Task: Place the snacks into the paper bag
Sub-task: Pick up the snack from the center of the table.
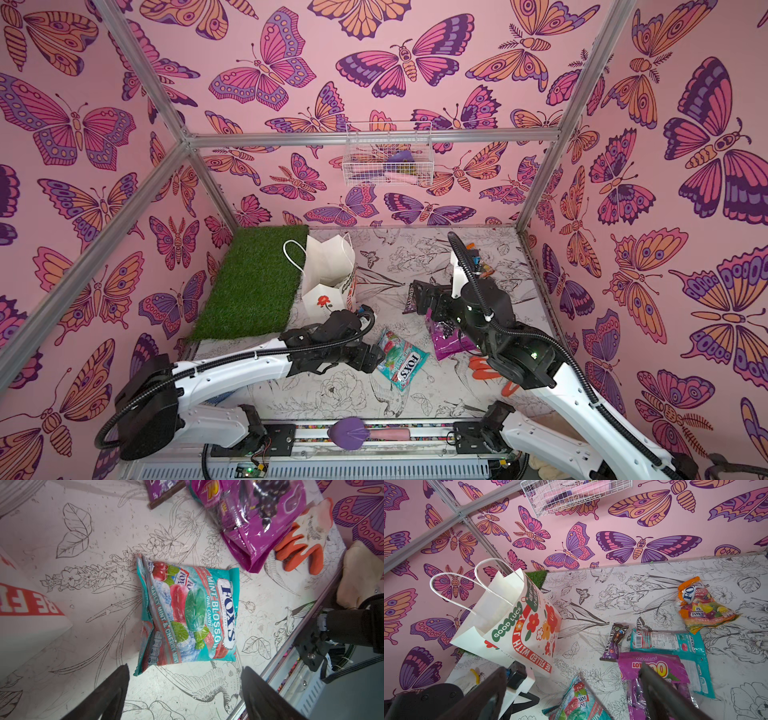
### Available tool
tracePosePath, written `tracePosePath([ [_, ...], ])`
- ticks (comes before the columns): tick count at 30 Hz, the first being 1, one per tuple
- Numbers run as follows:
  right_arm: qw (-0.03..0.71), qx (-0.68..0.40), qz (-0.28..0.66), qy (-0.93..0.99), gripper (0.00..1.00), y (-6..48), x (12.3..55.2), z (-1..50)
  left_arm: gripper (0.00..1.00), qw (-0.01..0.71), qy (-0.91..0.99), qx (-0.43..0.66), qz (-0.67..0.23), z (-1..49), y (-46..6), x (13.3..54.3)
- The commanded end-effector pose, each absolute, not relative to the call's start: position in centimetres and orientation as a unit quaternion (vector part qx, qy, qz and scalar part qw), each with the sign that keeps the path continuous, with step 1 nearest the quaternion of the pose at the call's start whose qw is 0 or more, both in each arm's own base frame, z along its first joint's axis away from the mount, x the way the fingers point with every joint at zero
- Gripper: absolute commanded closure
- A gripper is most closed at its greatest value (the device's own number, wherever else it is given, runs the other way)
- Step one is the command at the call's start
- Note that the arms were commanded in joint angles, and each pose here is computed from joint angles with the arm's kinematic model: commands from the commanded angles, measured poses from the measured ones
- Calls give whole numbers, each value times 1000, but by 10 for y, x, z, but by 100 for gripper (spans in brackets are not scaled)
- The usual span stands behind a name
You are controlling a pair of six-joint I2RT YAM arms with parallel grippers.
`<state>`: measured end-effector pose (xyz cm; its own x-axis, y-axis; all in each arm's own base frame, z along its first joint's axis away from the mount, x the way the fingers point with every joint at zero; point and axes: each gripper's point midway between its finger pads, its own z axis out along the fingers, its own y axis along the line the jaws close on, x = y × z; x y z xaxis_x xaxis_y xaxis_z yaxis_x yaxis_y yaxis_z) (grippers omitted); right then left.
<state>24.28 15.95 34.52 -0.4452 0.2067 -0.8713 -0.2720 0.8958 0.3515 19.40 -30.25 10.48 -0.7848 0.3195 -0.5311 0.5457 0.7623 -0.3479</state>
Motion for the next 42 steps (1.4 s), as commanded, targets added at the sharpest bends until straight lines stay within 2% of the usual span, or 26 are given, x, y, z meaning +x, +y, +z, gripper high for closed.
tracePosePath([
  [1, 523, -6, 211, 826, 0, 148, 241, 334, 14, 232, 911, 233, -248, 103, -305, 197],
  [8, 512, 1, 198, 836, 0, 141, 239, 318, 14, 226, 914, 233, -244, 92, -307, 198],
  [42, 494, 8, 189, 849, 0, 139, 241, 303, 22, 184, 925, 253, -216, 48, -327, 204],
])
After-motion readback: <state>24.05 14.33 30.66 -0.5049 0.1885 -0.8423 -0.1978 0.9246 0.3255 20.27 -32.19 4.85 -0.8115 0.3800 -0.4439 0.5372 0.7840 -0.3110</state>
